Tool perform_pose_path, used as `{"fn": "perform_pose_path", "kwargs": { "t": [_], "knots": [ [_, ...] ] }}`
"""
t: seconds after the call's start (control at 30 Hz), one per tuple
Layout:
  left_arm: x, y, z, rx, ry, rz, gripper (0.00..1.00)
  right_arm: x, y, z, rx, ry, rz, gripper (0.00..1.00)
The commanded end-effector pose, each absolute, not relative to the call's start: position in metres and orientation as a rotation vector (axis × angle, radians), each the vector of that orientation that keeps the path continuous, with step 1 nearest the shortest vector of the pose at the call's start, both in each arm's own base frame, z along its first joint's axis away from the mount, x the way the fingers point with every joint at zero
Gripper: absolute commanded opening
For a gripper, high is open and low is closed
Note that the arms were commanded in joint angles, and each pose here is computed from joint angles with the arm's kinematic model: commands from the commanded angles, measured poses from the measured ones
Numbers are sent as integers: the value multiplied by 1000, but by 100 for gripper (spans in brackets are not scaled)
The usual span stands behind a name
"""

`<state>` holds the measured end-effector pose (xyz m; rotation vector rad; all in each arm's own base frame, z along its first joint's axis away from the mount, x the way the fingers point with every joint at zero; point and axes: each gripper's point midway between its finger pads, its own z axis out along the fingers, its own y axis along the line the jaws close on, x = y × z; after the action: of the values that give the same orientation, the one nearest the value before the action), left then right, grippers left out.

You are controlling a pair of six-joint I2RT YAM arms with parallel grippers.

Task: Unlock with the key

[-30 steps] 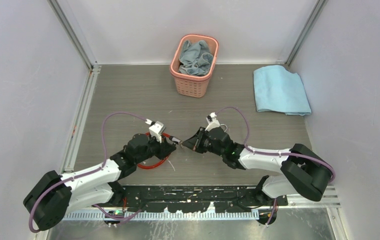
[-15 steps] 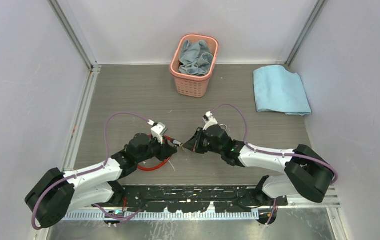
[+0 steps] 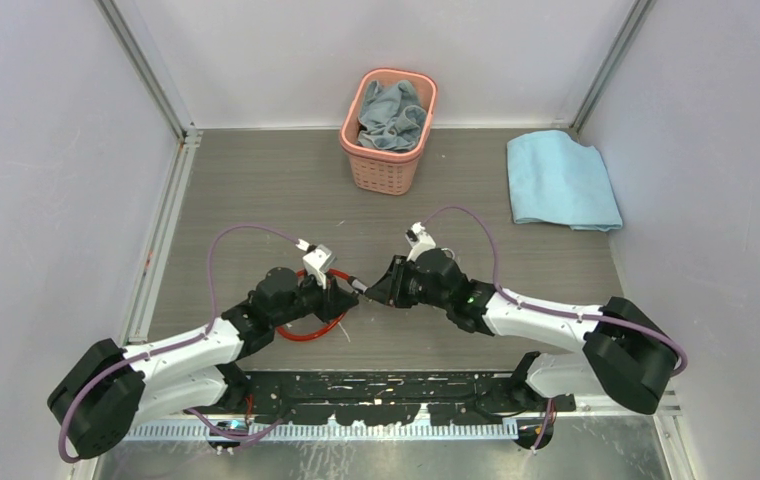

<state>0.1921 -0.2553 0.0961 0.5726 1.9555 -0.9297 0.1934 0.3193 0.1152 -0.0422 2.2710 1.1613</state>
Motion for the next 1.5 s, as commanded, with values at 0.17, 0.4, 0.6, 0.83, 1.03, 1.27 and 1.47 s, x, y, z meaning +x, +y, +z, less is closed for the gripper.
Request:
{"fn": "perform_pose_path", "kwargs": {
  "t": [0.17,0.4,0.6,0.83,1.03,1.27,1.47],
  "knots": [
    [209,-263,139,517,1813,-930,0,190,326,166,-137,2152,1252,42],
    [212,-261,141,508,1801,-912,0,186,313,169,-152,2158,1206,53],
    [210,-261,142,514,1797,-920,0,194,306,158,-111,2188,1116,46],
    [209,-262,144,521,1790,-928,0,199,315,154,-116,2200,1123,36],
    [208,-264,144,534,1787,-940,0,203,322,157,-121,2189,1135,33],
    [205,-266,147,547,1774,-957,0,205,325,154,-120,2197,1137,28],
    [203,-266,149,556,1761,-970,0,205,327,150,-116,2207,1140,22]
  ]
}}
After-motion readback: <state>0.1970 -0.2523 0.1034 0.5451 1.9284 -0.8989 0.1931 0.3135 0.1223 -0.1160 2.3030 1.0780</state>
